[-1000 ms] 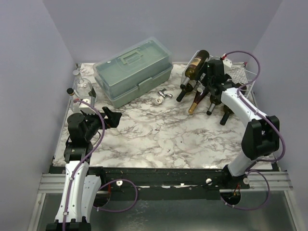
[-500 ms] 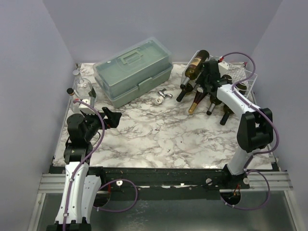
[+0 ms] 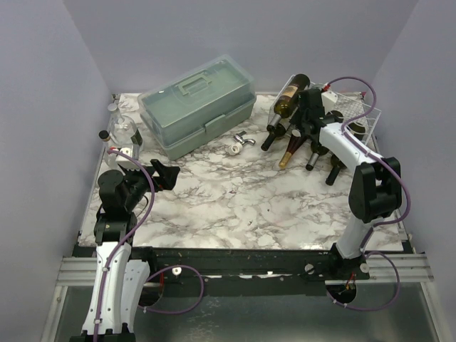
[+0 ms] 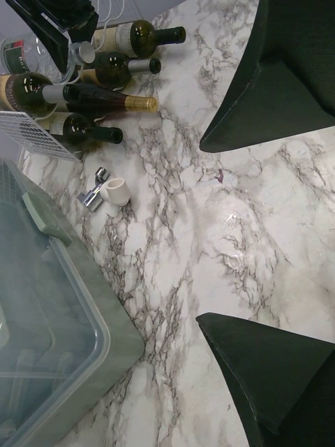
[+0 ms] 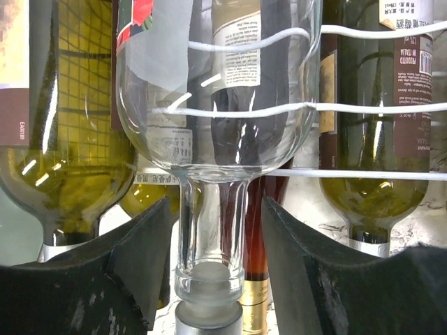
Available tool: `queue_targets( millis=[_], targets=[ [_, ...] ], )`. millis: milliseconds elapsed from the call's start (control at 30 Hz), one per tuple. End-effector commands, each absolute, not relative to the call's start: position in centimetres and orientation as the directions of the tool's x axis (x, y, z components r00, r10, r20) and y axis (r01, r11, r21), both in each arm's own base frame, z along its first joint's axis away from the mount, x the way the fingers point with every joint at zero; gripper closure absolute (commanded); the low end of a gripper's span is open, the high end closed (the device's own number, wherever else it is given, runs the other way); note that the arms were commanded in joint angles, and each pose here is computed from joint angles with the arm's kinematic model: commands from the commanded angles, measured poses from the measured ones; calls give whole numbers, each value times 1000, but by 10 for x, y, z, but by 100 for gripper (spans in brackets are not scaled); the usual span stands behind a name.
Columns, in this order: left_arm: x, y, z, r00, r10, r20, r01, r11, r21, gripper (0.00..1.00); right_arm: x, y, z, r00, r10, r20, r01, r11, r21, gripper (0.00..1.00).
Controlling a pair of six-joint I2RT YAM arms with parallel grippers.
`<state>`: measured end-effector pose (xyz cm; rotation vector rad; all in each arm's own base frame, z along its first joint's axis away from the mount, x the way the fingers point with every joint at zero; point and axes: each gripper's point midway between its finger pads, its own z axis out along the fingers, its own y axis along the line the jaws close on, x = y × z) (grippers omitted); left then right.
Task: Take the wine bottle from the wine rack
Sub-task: Pick up the wine bottle from the wine rack.
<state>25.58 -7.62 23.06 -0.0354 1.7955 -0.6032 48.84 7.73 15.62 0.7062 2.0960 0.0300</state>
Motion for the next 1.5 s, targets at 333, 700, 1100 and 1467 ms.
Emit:
queue_targets(
  millis=[333, 700, 1100, 1467],
  targets=[
    [254, -75, 226, -316, -316, -895, 273, 873, -405, 1, 495, 69, 142, -449, 542, -711, 517, 806, 288, 47],
    [255, -75, 226, -318, -316, -894, 272, 873, -405, 1, 498, 70, 138, -461, 554, -694, 516, 803, 298, 49],
    [254, -75, 226, -318, -315, -894, 274, 872, -405, 1, 498, 70, 136, -467, 559, -685, 511, 803, 307, 71],
    [254, -75, 226, -320, -315, -894, 274, 872, -406, 1, 490, 65, 179, -415, 546, -728, 450, 818, 357, 100]
  ],
)
